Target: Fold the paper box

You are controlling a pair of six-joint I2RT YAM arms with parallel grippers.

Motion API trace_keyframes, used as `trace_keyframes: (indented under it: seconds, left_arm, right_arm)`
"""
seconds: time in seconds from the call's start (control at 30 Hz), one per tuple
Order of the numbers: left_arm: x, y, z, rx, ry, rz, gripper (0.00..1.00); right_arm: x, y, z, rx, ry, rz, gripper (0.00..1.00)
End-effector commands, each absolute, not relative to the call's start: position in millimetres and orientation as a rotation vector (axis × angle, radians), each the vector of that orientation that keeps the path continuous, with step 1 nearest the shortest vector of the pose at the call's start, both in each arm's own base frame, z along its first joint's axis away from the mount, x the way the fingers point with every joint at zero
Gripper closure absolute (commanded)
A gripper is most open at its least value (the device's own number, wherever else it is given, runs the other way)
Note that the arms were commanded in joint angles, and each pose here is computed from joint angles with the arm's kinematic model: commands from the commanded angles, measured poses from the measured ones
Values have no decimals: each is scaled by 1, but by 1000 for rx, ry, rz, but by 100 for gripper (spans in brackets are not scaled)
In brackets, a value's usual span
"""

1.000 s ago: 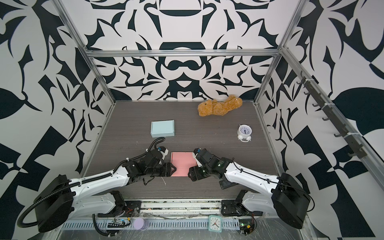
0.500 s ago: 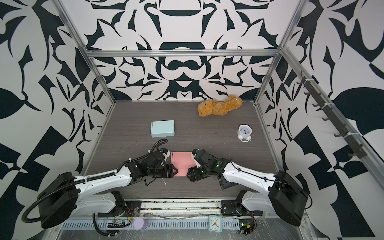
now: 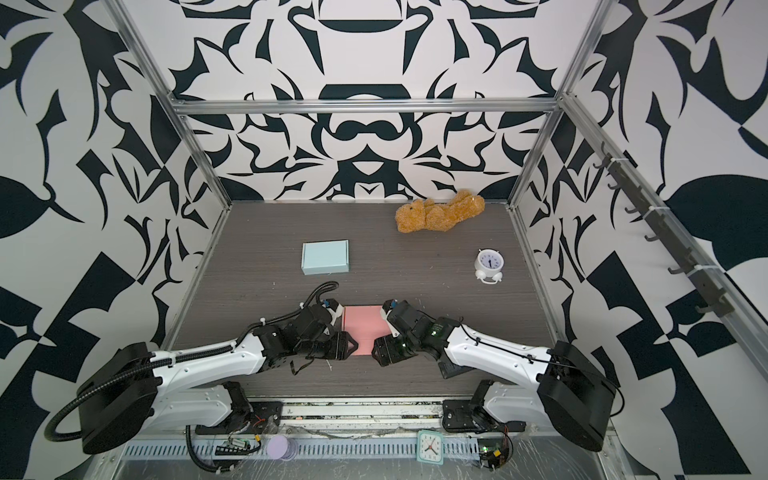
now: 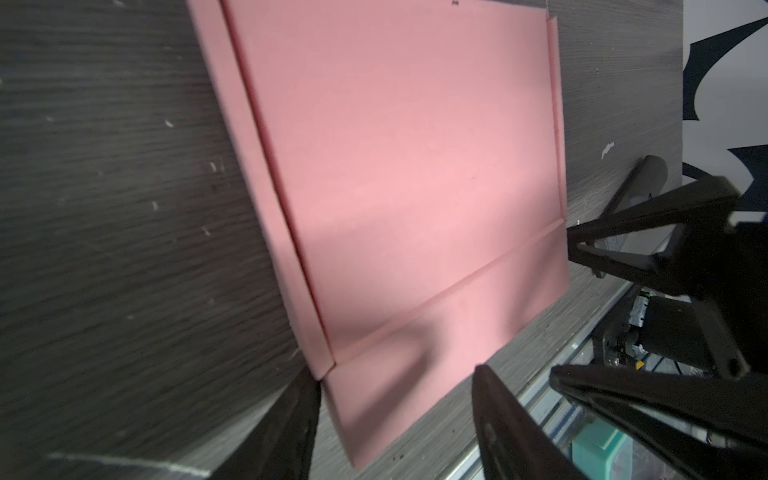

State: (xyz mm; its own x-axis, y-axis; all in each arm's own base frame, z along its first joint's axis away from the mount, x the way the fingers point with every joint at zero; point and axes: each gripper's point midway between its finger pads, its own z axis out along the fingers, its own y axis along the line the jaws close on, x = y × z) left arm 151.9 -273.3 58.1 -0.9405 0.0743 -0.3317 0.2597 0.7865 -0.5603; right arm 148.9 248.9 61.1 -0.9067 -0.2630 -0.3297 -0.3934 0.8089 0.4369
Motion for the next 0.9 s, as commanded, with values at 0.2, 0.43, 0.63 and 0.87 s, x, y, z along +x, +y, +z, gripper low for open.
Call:
trace_keyframes:
  seconds: [0.2,0.43,0.63,0.87]
  left_arm:
    - [152,-275,61,240,2672,-910,40]
    - [152,-274,56,231,2677,-898,43]
    - [152,-272,53,226,2683,-885,46]
    - [152,-268,49,212,2690,-868,48]
  right_arm:
    - [153,256,65,-508,2710,758,17]
    - [155,250,54,-505,2721,701,17]
    - [156,248,53,-507,2717,680,18]
    - [159,246,52,-513,2714,651,19]
